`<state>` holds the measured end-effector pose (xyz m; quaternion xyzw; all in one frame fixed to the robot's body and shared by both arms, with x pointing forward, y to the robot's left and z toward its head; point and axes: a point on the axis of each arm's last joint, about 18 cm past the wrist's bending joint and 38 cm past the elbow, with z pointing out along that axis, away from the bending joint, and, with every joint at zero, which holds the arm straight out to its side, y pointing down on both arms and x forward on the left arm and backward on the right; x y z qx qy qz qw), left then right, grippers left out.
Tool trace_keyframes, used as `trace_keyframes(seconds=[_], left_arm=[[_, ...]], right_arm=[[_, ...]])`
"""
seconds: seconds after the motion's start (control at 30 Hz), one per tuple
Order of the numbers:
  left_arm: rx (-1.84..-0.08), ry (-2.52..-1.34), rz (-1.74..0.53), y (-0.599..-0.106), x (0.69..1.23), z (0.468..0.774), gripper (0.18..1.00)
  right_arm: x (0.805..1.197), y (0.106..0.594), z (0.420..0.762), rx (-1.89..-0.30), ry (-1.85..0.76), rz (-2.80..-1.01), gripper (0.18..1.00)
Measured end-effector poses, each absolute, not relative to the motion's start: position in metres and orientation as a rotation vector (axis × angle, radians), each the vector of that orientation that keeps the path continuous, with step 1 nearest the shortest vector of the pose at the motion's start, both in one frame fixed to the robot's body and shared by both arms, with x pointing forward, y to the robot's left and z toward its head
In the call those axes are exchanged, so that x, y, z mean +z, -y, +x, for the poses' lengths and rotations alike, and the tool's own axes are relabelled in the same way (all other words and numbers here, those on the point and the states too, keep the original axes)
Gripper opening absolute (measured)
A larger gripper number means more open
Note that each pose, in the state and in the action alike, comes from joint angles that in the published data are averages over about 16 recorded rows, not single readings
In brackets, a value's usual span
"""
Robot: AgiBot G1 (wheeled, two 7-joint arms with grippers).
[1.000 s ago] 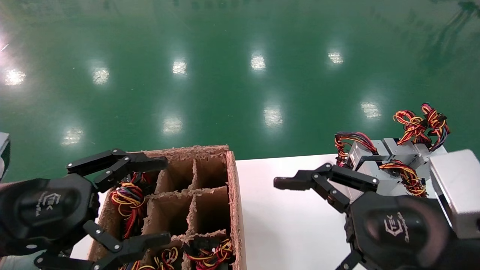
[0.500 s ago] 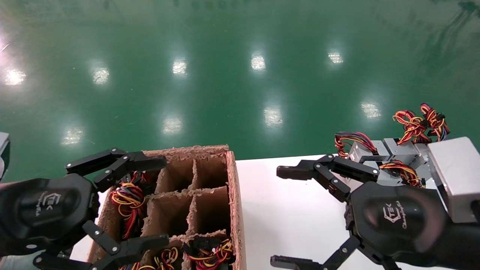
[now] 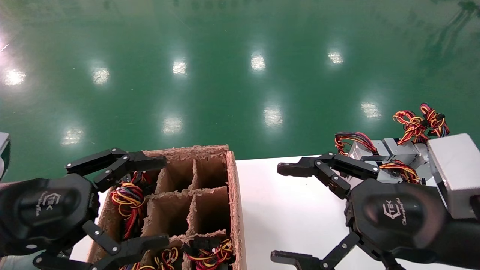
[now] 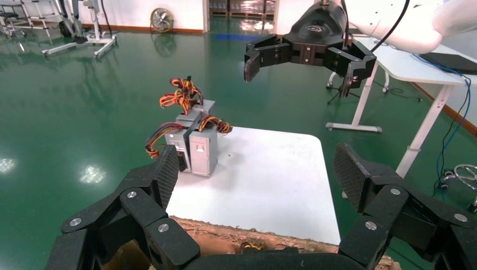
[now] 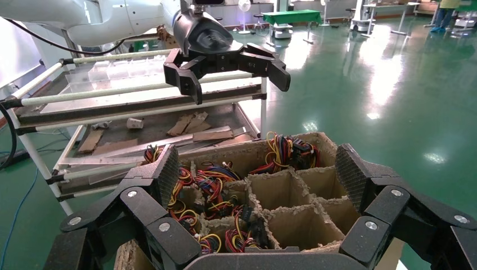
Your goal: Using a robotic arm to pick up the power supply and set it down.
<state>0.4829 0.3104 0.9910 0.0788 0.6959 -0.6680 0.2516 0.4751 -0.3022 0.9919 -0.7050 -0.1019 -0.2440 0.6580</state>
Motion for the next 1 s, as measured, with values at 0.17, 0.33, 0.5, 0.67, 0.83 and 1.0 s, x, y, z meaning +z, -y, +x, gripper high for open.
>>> trace_keyframes(seconds=[0.17, 0.33, 0.5, 0.67, 0.83, 1.0], left_arm=[[-1.817, -1.893, 0.214, -0.3104, 0.9910, 0.4829, 1.000], [-1.817, -1.893, 0.214, -0.3104, 0.9910, 0.4829, 1.000], [-1.817, -1.893, 0.214, -0.3104, 0.9910, 0.4829, 1.000], [-1.817, -1.893, 0.214, -0.3104, 0.9910, 0.4829, 1.000], [-1.817, -1.893, 0.214, -0.3104, 0.9910, 0.4829, 1.000], [-1.817, -1.893, 0.214, -0.3104, 0.9910, 0.4829, 1.000]], right_arm=[[0.9921, 0.3023, 0.4754, -0.553, 0.230, -1.595, 1.001], [0.9922, 0.3023, 0.4756, -0.553, 0.229, -1.595, 1.001], [0.9922, 0.3023, 0.4758, -0.553, 0.229, -1.594, 1.001], [0.9923, 0.3023, 0.4759, -0.554, 0.229, -1.594, 1.001], [0.9924, 0.3023, 0.4759, -0.554, 0.229, -1.593, 1.001], [0.9924, 0.3024, 0.4760, -0.554, 0.228, -1.593, 1.001]])
